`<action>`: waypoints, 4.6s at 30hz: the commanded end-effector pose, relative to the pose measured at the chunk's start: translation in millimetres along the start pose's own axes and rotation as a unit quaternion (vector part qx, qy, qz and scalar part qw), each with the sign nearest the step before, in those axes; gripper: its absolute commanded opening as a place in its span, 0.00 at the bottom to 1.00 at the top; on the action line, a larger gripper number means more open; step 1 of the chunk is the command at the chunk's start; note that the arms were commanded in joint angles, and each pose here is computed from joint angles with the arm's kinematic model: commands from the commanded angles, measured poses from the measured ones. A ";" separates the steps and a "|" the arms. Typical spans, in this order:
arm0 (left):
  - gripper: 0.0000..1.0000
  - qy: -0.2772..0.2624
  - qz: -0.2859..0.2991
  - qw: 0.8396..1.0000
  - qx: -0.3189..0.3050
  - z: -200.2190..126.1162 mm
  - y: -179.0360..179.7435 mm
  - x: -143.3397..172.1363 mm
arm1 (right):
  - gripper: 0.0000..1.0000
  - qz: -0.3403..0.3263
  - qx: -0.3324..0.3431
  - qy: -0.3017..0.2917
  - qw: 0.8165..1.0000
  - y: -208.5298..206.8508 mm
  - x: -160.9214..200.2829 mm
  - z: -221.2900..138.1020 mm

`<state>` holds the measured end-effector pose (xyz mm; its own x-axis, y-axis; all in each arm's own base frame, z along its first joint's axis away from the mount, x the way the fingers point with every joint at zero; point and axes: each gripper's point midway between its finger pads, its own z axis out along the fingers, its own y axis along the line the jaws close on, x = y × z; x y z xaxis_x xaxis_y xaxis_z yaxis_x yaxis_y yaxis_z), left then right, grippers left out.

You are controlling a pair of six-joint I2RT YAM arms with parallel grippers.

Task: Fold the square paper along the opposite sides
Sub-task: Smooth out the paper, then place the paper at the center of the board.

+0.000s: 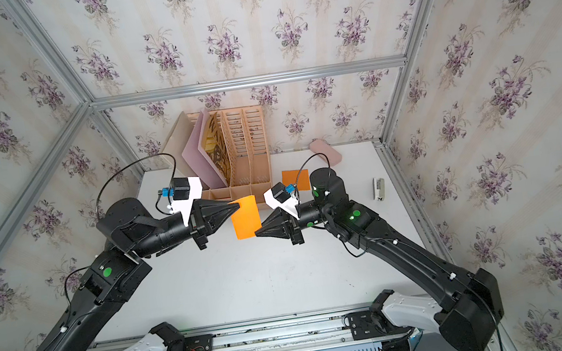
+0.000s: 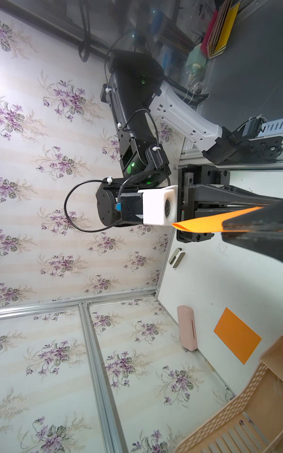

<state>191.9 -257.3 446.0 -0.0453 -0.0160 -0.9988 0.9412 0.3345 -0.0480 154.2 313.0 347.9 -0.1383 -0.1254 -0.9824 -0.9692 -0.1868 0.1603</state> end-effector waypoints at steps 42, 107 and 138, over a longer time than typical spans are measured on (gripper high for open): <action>0.00 0.004 -0.005 1.000 0.006 1.6 0.2 20.9 | 0.04 -0.042 0.006 -0.006 0.999 -3.5 -41.2 -0.1; 0.00 0.025 -0.021 0.999 -0.023 -10.2 2.4 39.0 | 0.21 -0.055 0.044 -0.001 0.998 -8.5 -49.9 -7.9; 0.00 0.444 -0.212 0.704 -0.512 -124.1 113.5 230.5 | 0.86 0.057 0.117 -0.052 0.990 6.1 30.4 -30.4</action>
<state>259.8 -132.7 228.6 -0.8047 0.1713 -0.5685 0.1856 0.9821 0.0332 174.1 275.2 300.6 -0.3210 -0.0959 -0.9422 -0.9310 0.2142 0.2954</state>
